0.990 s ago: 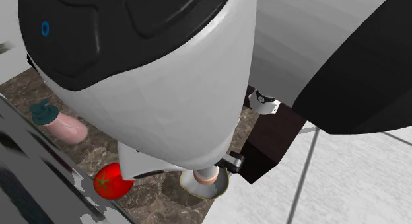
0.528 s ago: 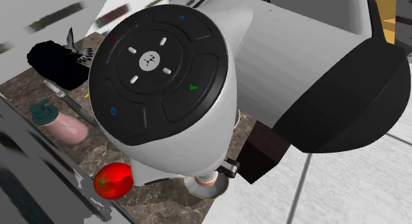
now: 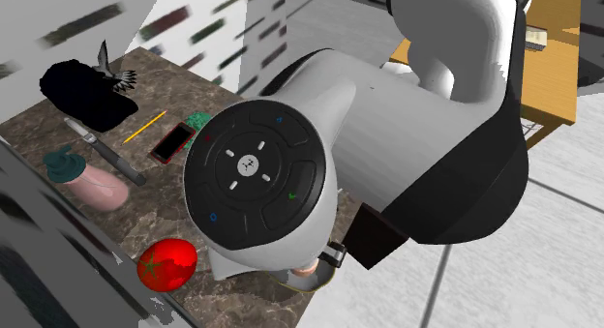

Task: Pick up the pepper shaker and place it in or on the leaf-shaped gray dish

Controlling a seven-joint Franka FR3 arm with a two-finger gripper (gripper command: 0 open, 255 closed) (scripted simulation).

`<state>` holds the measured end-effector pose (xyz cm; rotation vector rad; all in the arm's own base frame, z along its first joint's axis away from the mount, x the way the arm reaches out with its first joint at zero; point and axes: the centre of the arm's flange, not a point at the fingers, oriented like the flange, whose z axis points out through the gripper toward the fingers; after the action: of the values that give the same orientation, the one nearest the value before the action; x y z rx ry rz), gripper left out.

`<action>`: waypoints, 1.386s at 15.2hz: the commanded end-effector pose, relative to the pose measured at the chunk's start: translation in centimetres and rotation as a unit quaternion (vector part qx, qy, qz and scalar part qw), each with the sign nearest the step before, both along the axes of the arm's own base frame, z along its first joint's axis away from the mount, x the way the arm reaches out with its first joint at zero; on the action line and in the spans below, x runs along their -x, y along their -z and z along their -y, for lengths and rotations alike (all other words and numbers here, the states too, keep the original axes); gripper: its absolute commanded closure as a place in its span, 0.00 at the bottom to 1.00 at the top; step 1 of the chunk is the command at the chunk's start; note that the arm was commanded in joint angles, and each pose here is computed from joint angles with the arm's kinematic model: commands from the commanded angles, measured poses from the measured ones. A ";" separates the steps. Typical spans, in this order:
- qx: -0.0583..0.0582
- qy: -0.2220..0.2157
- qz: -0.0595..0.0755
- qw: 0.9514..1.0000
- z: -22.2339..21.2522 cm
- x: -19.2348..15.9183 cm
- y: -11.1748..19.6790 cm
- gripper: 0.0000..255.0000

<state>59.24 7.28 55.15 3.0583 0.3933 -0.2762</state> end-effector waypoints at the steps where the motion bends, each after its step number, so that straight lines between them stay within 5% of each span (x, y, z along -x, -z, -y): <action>1: 0.000 0.000 0.000 1.000 0.1 0.0 1.0 1.00; 9: 0.000 0.000 0.000 1.000 0.1 0.0 1.4 1.00; 10: 0.000 0.000 0.000 1.000 0.1 0.0 1.4 0.00; 15: 0.000 0.000 0.000 1.000 0.1 0.0 1.4 0.00; 19: 0.000 0.000 0.000 1.000 -0.3 -0.9 -3.5 0.00; 21: 0.000 0.000 0.000 1.000 -0.3 -0.8 -3.5 0.00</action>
<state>60.10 7.50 58.38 3.0586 0.3930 -0.2738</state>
